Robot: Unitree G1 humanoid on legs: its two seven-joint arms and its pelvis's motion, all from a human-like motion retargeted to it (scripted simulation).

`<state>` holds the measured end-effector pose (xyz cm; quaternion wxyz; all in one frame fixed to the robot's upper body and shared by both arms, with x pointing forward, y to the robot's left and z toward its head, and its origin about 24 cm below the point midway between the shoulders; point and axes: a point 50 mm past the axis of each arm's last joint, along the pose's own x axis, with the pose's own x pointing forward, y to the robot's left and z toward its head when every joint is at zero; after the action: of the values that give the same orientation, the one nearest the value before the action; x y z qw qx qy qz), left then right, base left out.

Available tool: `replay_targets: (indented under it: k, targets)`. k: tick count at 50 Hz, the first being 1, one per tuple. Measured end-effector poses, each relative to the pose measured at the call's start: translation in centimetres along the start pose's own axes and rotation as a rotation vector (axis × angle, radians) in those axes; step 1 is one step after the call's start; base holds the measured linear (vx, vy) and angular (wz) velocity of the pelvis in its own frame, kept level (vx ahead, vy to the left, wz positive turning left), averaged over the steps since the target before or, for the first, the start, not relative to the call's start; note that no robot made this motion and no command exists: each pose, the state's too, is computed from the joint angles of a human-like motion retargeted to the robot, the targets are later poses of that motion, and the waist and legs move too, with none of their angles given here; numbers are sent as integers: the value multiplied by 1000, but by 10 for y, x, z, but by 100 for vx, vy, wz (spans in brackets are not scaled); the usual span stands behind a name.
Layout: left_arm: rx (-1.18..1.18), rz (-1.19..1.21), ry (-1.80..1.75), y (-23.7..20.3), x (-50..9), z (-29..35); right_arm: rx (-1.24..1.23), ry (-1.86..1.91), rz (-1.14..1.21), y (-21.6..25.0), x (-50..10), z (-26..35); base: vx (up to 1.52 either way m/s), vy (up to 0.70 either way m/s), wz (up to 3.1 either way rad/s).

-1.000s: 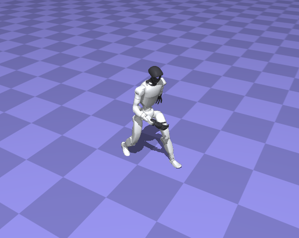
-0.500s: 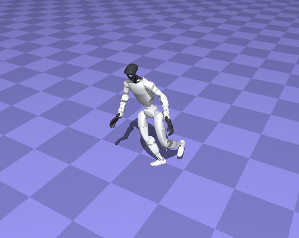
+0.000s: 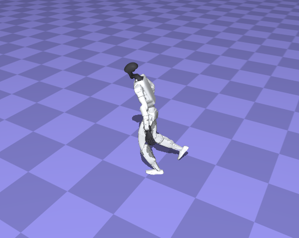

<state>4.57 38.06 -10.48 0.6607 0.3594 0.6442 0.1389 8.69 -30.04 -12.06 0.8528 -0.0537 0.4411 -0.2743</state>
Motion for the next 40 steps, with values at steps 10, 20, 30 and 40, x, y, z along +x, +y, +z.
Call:
replay_targets:
  k: [10,20,30,40]
  targets:
    - [-1171,-129,-1262,128,-144,253,2,587,-398,-73,-57,-132,91,-4,45]
    - [-1164,-497,-1046,46,-114,221,86,333,-231,-13,13,-17,103,-10,-147]
    - [-138,-460,262,-170,-66,-86,-154,-454,397,176,-25,187,109,22,-173]
    - [-653,-381,459,-120,-67,-165,-4,-1076,620,184,-128,351,108,52,-5]
